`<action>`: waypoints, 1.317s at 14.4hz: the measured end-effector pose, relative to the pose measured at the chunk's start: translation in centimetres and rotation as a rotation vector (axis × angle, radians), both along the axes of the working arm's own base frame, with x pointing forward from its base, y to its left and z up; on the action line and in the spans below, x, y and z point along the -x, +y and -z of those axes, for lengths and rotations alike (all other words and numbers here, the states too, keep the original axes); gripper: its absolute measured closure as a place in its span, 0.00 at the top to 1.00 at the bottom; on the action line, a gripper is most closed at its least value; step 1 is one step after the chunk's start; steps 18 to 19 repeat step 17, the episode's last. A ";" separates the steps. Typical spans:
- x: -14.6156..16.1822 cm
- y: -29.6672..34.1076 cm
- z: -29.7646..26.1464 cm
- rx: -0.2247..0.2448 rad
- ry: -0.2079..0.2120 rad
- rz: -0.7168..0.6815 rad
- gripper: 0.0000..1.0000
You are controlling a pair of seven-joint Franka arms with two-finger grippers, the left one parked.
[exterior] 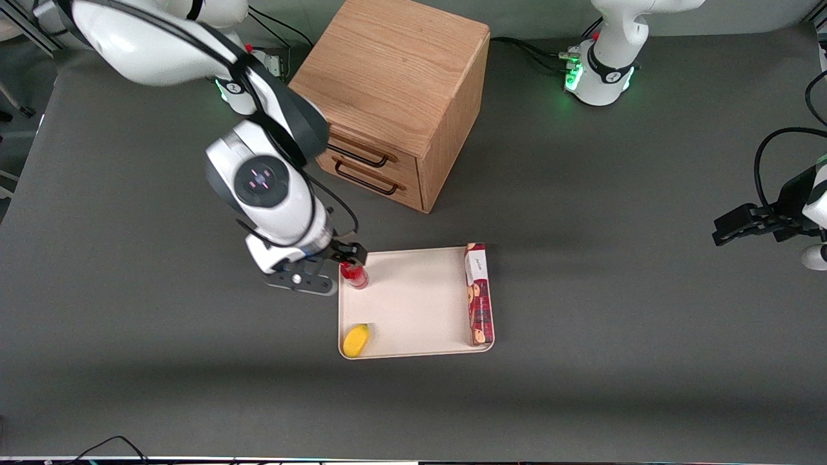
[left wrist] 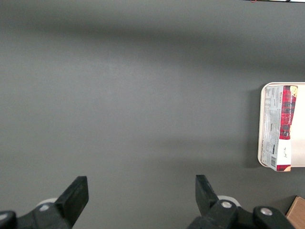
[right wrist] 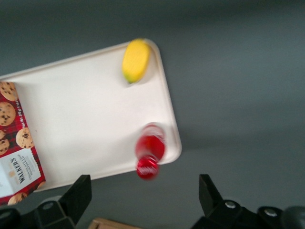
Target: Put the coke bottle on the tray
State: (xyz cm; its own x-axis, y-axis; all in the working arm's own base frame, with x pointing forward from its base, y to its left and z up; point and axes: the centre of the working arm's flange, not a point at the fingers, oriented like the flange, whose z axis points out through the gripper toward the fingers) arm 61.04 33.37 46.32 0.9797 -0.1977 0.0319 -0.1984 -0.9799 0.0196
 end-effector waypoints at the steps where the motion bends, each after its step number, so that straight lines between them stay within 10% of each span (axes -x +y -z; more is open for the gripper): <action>1: 0.7 -1.1 -4.0 0.029 -0.022 -0.015 1.00; 8: 6.3 -19.5 -21.5 0.078 0.053 -0.203 1.00; 19: 7.4 -27.5 -16.0 0.012 0.085 -0.189 1.00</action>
